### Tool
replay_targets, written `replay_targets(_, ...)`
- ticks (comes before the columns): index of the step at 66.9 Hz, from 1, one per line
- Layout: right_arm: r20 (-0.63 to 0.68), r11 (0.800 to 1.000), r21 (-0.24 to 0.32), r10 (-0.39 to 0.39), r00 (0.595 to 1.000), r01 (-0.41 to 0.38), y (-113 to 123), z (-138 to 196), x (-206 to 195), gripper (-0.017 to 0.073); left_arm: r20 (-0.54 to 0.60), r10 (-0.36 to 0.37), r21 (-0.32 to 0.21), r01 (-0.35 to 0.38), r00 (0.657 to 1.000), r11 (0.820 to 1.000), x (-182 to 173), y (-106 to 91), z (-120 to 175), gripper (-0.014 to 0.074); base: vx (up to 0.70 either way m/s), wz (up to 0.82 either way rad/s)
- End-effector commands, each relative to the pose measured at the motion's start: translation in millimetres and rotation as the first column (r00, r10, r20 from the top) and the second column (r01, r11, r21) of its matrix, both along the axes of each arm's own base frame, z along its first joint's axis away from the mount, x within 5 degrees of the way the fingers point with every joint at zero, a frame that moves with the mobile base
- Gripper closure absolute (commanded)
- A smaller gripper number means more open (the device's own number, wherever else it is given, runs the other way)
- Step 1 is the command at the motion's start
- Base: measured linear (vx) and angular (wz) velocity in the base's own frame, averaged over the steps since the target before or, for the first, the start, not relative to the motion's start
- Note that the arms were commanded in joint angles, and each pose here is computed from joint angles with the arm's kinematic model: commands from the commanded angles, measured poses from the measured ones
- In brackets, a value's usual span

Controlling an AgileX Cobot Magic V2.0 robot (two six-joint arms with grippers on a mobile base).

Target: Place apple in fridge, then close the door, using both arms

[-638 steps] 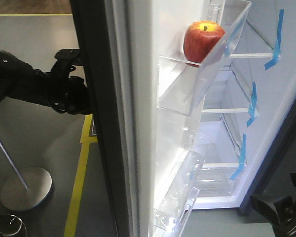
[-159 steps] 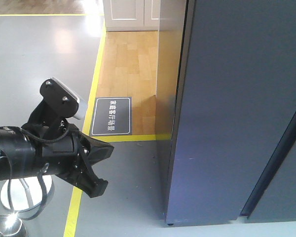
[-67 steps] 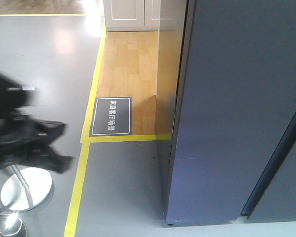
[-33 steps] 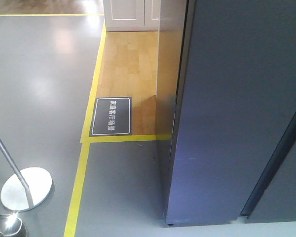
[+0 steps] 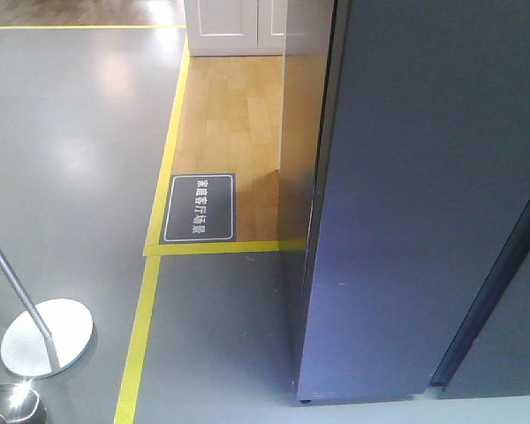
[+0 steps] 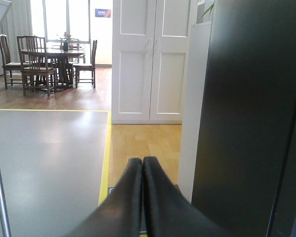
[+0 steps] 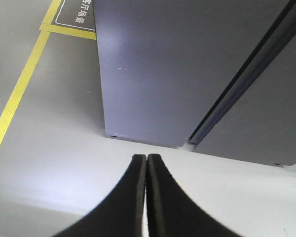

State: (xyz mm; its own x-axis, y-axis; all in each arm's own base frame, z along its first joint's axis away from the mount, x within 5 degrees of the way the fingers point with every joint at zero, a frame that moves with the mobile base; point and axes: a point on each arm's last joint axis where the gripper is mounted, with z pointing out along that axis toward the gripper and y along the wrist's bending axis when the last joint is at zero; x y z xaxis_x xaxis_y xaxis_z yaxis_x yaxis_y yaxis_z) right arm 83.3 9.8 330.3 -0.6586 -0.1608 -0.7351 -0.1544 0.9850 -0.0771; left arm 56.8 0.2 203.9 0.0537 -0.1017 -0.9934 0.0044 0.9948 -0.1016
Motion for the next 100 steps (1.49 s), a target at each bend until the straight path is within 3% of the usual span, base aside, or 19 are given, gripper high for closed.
replay_targets(1,0.074,1.0,0.002,0.007,0.997,-0.007,0.3,10.2,3.1,0.0562,0.037,-0.017,-0.024,0.018,0.999,1.0,1.5,-1.5,-2.8,0.06,0.0,0.0)
replay_targets(16,0.072,1.0,0.001,0.007,0.997,-0.007,0.3,10.2,3.0,0.0562,0.075,-0.011,-0.031,0.013,0.997,0.999,-0.4,-1.1,-0.3,0.06,0.0,0.0)
replay_targets(33,0.072,1.0,0.001,0.007,0.997,-0.007,0.3,10.2,3.0,0.0562,0.106,0.053,-0.025,-0.051,0.993,0.998,-0.9,2.8,2.6,0.06,0.0,0.0)
replay_targets(54,0.072,1.0,0.001,0.007,0.997,-0.007,0.3,10.2,3.0,0.0562,0.113,0.053,-0.019,-0.051,0.992,0.999,-1.0,2.8,3.1,0.06,0.0,0.0)
replay_targets(66,0.072,1.0,0.001,0.007,0.997,-0.007,0.3,10.2,3.0,0.0562,0.123,0.038,0.056,-0.045,0.992,0.997,-1.1,1.8,4.1,0.06,0.0,0.0)
replay_targets(100,0.072,1.0,0.001,0.007,0.997,-0.007,0.3,10.2,3.0,0.0562,0.124,0.03,0.055,-0.037,0.992,0.998,-1.0,1.3,4.5,0.06,0.0,0.0)
